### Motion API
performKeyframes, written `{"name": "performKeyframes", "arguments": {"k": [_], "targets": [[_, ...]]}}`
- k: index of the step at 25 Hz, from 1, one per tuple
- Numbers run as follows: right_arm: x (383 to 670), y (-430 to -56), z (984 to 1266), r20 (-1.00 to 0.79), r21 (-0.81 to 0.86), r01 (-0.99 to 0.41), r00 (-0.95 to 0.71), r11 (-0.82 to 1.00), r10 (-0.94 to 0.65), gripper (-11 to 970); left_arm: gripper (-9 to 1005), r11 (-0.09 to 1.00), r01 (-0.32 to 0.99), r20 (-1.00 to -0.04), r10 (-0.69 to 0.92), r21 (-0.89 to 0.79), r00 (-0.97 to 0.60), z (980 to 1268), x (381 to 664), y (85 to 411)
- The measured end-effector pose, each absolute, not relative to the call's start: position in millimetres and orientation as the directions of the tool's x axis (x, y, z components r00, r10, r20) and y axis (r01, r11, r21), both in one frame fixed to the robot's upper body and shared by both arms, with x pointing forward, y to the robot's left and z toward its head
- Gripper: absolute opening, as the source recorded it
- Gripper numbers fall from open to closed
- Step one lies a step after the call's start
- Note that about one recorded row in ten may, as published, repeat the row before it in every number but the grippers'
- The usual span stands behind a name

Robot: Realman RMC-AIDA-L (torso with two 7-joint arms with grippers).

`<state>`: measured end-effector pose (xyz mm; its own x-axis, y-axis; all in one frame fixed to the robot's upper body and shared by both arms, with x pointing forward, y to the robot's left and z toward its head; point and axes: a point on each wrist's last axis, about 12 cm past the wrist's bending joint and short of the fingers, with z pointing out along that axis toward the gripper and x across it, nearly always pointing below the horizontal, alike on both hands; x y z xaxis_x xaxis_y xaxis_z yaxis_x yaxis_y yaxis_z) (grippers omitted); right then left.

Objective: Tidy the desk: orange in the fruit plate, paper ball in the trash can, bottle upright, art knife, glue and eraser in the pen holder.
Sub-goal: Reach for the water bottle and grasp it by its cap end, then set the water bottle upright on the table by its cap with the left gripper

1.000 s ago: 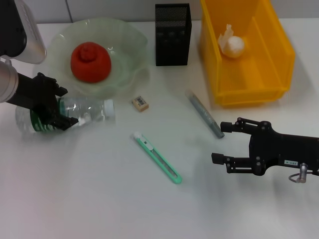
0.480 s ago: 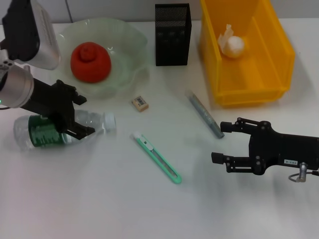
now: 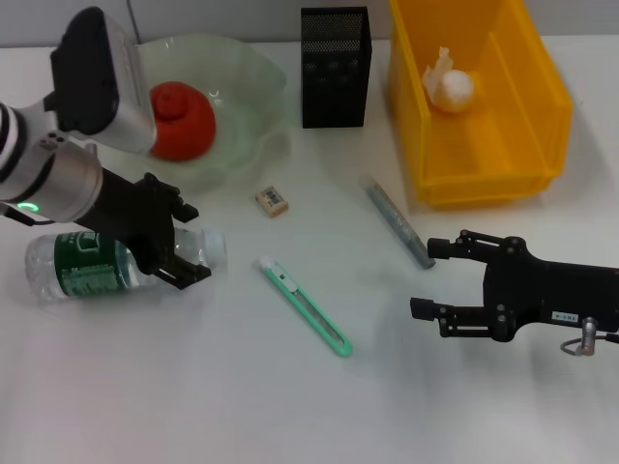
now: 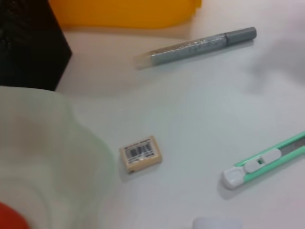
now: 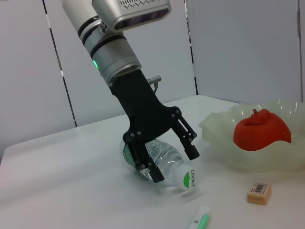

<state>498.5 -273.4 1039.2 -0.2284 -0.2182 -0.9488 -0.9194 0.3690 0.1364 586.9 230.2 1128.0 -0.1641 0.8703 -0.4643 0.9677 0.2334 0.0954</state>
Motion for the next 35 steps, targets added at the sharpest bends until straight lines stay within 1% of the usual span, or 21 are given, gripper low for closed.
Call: {"name": "performKeyframes", "arguments": {"k": [9, 14, 15, 18, 24, 26, 29, 31, 34, 35], "targets": [[497, -275, 1038, -0.948, 0.138, -0.917, -0.231, 0.373, -0.217, 833, 819, 0.201, 0.975, -0.459, 0.878, 0.096, -0.135, 1121, 587, 218], [496, -276, 1038, -0.948, 0.139, -0.916, -0.232, 0.376, -0.217, 833, 818, 0.195, 0.976, -0.455, 0.881, 0.099, -0.130, 1119, 587, 217], [496, -276, 1038, -0.948, 0.139, -0.916, -0.233, 0.376, -0.216, 833, 818, 0.178, 0.978, -0.440, 0.891, 0.112, -0.112, 1117, 587, 214], [495, -276, 1038, -0.948, 0.140, -0.915, -0.234, 0.378, -0.215, 833, 646, 0.168, 0.979, -0.431, 0.896, 0.119, -0.102, 1116, 587, 212], [494, -277, 1038, -0.948, 0.143, -0.914, -0.236, 0.379, -0.213, 833, 492, 0.157, 0.978, -0.417, 0.905, 0.133, -0.089, 1116, 587, 210], [494, -277, 1037, -0.948, 0.144, -0.914, -0.238, 0.380, -0.212, 833, 441, 0.170, 0.974, -0.432, 0.897, 0.147, -0.091, 1121, 589, 210], [494, -277, 1037, -0.948, 0.145, -0.914, -0.238, 0.380, -0.212, 833, 442, 0.174, 0.973, -0.444, 0.891, 0.150, -0.091, 1124, 589, 211], [494, -278, 1037, -0.948, 0.145, -0.914, -0.238, 0.380, -0.212, 833, 442, 0.191, 0.970, -0.477, 0.873, 0.150, -0.098, 1130, 588, 213], [493, -278, 1037, -0.948, 0.145, -0.913, -0.239, 0.381, -0.212, 833, 442, 0.200, 0.969, -0.491, 0.865, 0.147, -0.105, 1132, 588, 214], [493, -278, 1037, -0.948, 0.145, -0.913, -0.239, 0.380, -0.212, 833, 443, 0.212, 0.967, -0.508, 0.854, 0.138, -0.115, 1135, 588, 216]]}}
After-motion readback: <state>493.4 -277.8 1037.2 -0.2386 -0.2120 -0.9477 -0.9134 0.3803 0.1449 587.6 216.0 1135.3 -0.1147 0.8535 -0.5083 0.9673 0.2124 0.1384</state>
